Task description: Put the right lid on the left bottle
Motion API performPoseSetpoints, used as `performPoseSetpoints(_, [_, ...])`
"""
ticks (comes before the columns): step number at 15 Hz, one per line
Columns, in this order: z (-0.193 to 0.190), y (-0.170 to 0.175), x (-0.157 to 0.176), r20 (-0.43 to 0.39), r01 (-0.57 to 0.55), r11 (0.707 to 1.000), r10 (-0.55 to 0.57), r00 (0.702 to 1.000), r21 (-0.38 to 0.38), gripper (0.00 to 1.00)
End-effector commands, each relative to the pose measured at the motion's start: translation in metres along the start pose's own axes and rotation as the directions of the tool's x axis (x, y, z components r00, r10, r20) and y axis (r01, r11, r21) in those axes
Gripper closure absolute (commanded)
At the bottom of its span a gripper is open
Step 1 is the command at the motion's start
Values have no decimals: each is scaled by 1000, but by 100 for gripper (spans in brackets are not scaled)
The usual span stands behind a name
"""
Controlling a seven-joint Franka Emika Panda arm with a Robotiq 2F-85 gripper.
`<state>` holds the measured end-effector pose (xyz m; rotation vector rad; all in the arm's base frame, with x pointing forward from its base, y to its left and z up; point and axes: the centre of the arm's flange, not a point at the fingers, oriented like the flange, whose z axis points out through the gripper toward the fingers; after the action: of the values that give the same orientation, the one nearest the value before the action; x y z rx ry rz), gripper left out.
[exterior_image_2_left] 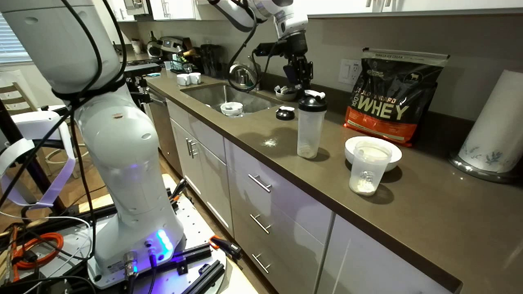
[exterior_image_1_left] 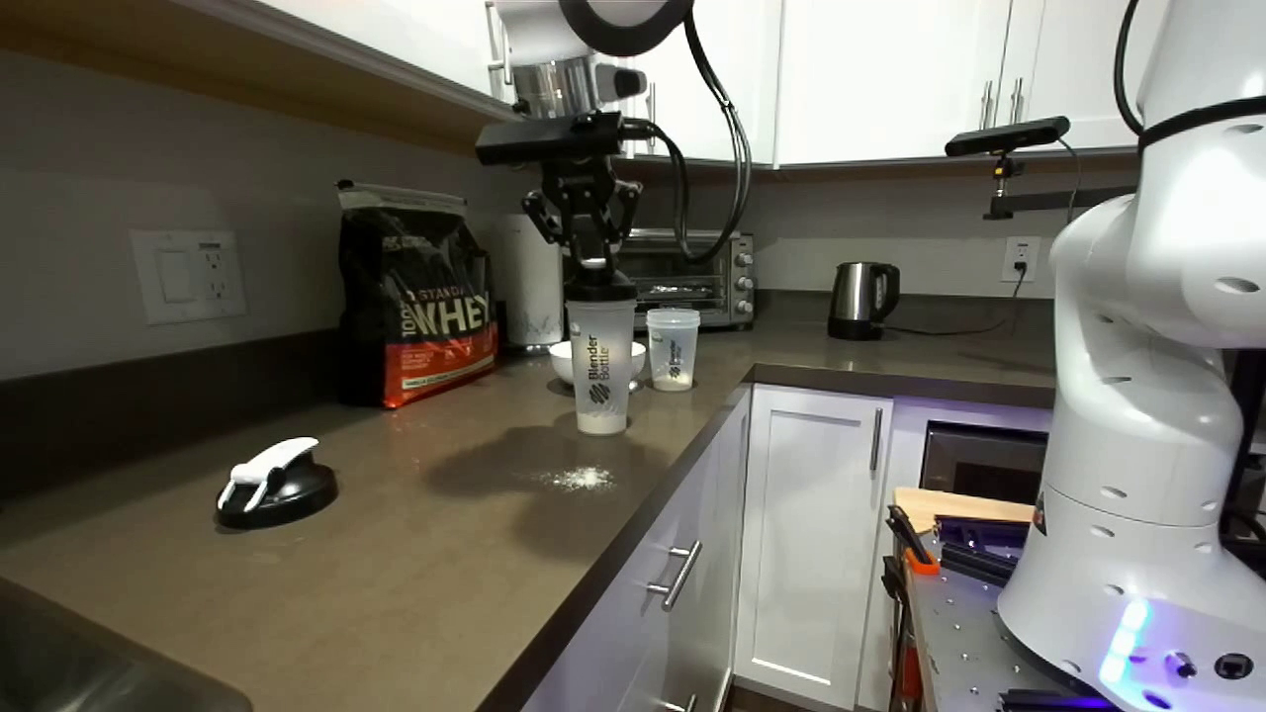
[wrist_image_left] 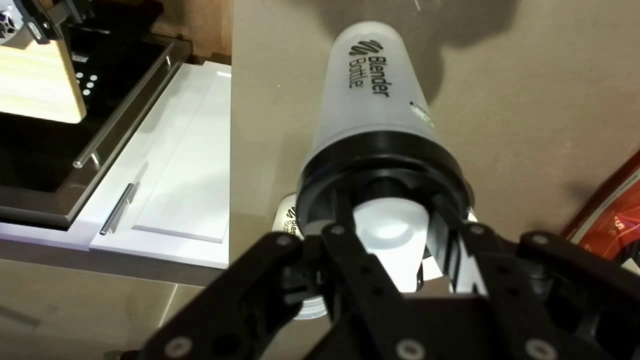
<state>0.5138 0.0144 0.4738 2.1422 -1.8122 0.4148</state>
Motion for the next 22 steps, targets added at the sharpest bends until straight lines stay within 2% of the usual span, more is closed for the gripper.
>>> performPoseSetpoints(1, [-1,-7,6,4,2,1000,-2,1000,18,37])
performPoseSetpoints(3, [-3,-7,5,13,6,1000,-6,1000,22,30])
performPoseSetpoints(7, [-13,-7,2,17,13,999,-13,1000,35,4])
performPoseSetpoints(10, [-30,-7,-7,44,25,998,-28,999,59,0])
performPoseSetpoints(14, [-67,-5,-33,143,70,990,-88,986,125,0])
performPoseSetpoints(16, [-86,-2,-49,203,113,981,-145,968,158,0])
performPoseSetpoints(18, [-105,5,-64,259,188,962,-236,937,198,0])
performPoseSetpoints(20, [-119,15,-73,268,282,929,-343,900,240,0])
performPoseSetpoints(22, [-127,25,-77,252,373,883,-444,860,285,0])
